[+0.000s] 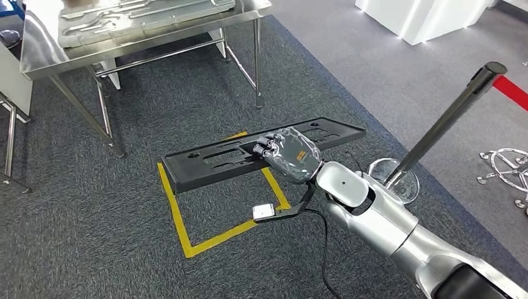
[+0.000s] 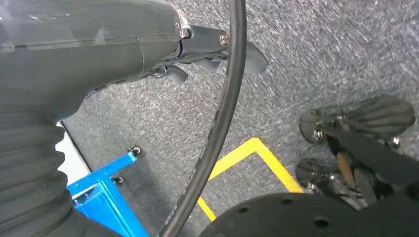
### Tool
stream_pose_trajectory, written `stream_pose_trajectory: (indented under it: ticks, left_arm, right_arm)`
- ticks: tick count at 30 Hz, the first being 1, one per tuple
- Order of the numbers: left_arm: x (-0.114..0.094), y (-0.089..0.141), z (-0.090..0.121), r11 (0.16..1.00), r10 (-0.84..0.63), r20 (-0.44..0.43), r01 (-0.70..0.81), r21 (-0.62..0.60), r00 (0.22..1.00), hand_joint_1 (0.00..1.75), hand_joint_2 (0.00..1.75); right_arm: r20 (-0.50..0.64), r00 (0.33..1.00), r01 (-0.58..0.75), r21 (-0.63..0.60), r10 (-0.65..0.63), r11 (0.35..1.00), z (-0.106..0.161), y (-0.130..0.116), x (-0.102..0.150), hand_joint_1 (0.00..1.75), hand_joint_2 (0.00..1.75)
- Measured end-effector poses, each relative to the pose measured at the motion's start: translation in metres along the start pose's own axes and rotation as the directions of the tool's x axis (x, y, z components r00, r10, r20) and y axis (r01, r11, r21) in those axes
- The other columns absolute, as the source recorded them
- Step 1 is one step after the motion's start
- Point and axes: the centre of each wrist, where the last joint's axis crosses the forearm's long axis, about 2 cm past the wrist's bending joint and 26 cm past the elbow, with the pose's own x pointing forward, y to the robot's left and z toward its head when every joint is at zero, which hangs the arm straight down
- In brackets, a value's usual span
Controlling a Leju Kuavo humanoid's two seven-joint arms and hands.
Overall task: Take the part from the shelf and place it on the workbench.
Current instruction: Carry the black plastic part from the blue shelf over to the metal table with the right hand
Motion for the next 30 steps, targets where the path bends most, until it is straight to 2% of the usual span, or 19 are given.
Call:
stream_pose_trajectory:
  ticks: [7,18,30]
  left_arm:
    - [0.001,-0.001,0.0,1.0,-0.002,-0.002,0.002,0.003,1.0,0.0,1.75]
    - [0.003,-0.012,-0.002,1.0,-0.006,-0.009,0.006,-0.002,1.0,0.0,1.75]
    - [0.007,-0.011,-0.002,1.0,-0.001,-0.002,0.001,0.0,1.0,0.0,1.75]
  right_arm:
    - [0.005,1.0,-0.003,0.005,0.003,1.0,0.0,-0.001,-0.006,1.75,1.75]
    - [-0.002,0.999,-0.04,0.047,0.04,0.998,0.007,-0.005,-0.03,1.75,1.75]
    - [-0.01,0.998,-0.06,0.072,0.061,0.996,0.005,-0.005,-0.037,1.75,1.75]
